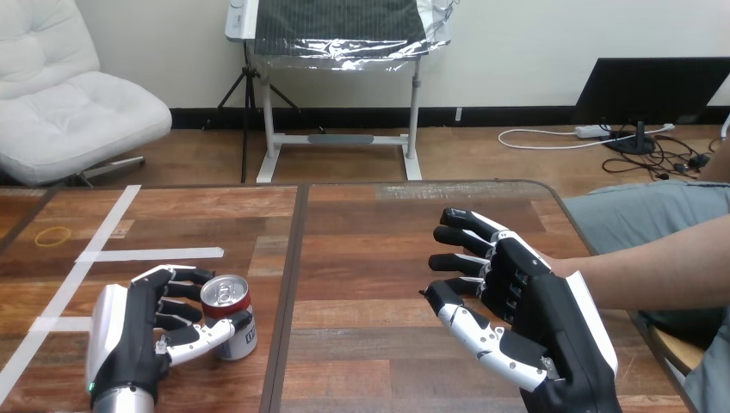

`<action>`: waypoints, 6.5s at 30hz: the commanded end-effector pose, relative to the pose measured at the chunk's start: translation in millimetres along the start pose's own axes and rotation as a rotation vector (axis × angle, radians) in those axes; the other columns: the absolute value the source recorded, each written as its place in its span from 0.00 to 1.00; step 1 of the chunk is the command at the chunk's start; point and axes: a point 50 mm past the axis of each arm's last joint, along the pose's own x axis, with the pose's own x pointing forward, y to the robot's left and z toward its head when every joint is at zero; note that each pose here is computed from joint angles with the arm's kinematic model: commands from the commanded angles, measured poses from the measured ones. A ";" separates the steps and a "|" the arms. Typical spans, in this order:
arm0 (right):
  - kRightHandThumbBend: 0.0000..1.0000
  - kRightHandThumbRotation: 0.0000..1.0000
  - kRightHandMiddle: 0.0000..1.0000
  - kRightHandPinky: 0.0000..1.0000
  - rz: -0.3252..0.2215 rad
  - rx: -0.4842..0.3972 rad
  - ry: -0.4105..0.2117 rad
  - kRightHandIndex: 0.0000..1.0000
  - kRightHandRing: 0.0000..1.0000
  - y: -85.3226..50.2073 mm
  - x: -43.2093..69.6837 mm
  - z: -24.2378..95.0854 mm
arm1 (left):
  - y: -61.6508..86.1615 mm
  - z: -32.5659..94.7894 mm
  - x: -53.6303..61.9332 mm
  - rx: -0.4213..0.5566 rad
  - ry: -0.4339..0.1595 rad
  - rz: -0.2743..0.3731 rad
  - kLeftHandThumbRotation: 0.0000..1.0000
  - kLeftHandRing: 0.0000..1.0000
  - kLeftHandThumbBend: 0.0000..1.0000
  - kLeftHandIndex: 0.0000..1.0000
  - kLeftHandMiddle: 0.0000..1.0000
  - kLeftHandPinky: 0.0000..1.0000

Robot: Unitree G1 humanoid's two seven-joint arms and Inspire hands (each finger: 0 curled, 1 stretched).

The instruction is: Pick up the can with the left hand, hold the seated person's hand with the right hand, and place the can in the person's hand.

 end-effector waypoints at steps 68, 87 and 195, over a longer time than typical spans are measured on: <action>0.46 0.00 0.76 0.63 -0.025 0.037 -0.097 0.76 0.71 -0.9 9.7 15.5 | -5.5 12.9 8.7 -0.015 -0.185 0.068 0.00 0.44 0.65 0.54 0.49 0.41; 0.47 0.00 0.75 0.63 -0.019 0.037 -0.103 0.76 0.70 0.1 10.0 15.3 | -4.1 16.5 8.8 -0.010 -0.188 0.040 0.00 0.52 0.67 0.59 0.56 0.46; 0.47 0.00 0.73 0.60 -0.012 0.026 -0.106 0.75 0.68 1.3 14.9 13.0 | 4.4 43.9 56.4 0.071 -0.101 -0.212 0.24 0.65 0.82 0.68 0.67 0.62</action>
